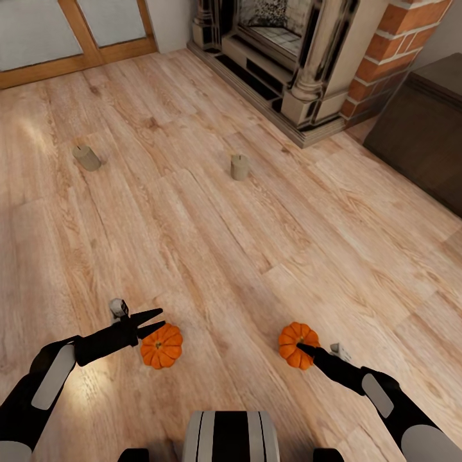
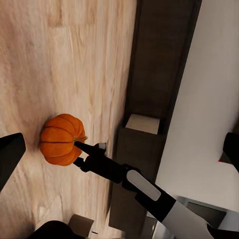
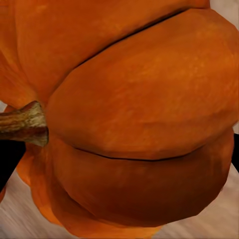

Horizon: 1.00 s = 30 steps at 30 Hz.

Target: Place each of the two pumpkins and all three candles from the living room inside a cabinet in the living room (use any cabinet), then make sure every cabinet is closed, and position the cauldron so it is next to a table in the living room.

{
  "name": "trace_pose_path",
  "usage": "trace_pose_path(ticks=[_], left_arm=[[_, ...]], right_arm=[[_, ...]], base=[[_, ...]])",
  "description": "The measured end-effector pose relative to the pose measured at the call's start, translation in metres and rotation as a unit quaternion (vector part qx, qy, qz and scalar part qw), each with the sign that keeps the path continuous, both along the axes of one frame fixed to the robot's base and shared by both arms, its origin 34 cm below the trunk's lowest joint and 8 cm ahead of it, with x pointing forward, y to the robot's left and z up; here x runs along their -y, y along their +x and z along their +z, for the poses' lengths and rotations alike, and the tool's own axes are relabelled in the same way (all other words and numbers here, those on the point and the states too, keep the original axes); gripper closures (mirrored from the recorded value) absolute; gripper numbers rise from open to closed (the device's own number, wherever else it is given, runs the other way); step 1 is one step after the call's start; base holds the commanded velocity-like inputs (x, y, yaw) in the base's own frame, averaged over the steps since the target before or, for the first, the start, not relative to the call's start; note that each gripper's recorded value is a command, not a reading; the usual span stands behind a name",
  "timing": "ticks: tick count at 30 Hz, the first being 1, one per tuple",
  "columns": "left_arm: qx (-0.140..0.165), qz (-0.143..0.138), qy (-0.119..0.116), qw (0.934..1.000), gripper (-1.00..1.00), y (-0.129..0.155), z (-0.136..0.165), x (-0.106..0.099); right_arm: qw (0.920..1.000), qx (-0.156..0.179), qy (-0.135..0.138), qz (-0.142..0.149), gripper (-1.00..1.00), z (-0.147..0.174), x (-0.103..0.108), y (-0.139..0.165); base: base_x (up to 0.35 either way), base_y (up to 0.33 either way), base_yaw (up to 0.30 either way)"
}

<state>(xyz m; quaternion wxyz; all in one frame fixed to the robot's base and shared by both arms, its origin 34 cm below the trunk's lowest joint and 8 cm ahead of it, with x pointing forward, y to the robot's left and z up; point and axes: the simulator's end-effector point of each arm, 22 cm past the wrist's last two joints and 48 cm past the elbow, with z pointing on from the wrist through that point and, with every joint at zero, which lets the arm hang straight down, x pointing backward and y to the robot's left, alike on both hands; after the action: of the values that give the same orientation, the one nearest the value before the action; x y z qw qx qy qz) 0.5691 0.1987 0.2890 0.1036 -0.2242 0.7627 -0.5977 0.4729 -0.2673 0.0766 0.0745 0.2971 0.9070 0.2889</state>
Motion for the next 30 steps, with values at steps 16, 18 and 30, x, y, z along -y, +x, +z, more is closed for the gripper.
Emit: trace_pose_path(ticks=[16, 18, 30], left_arm=[[0.0, 0.0, 0.0, 1.0, -1.0, -0.0002, -0.0002, 0.0001], [0.0, 0.0, 0.0, 1.0, -1.0, -0.0004, -0.0002, 0.0003], [0.0, -0.001, 0.0, 1.0, -1.0, -0.0003, -0.0001, 0.0005]], right_arm=[[1.0, 0.0, 0.0, 0.0, 1.0, 0.0, 0.0001, 0.0002], [1.0, 0.0, 0.0, 0.0, 1.0, -0.0002, 0.0, -0.0002], [1.0, 0.0, 0.0, 0.0, 1.0, 0.0, -0.0001, -0.0003]], base=[[0.002, 0.001, 0.0], [0.0, 0.0, 0.0], [0.0, 0.0, 0.0]])
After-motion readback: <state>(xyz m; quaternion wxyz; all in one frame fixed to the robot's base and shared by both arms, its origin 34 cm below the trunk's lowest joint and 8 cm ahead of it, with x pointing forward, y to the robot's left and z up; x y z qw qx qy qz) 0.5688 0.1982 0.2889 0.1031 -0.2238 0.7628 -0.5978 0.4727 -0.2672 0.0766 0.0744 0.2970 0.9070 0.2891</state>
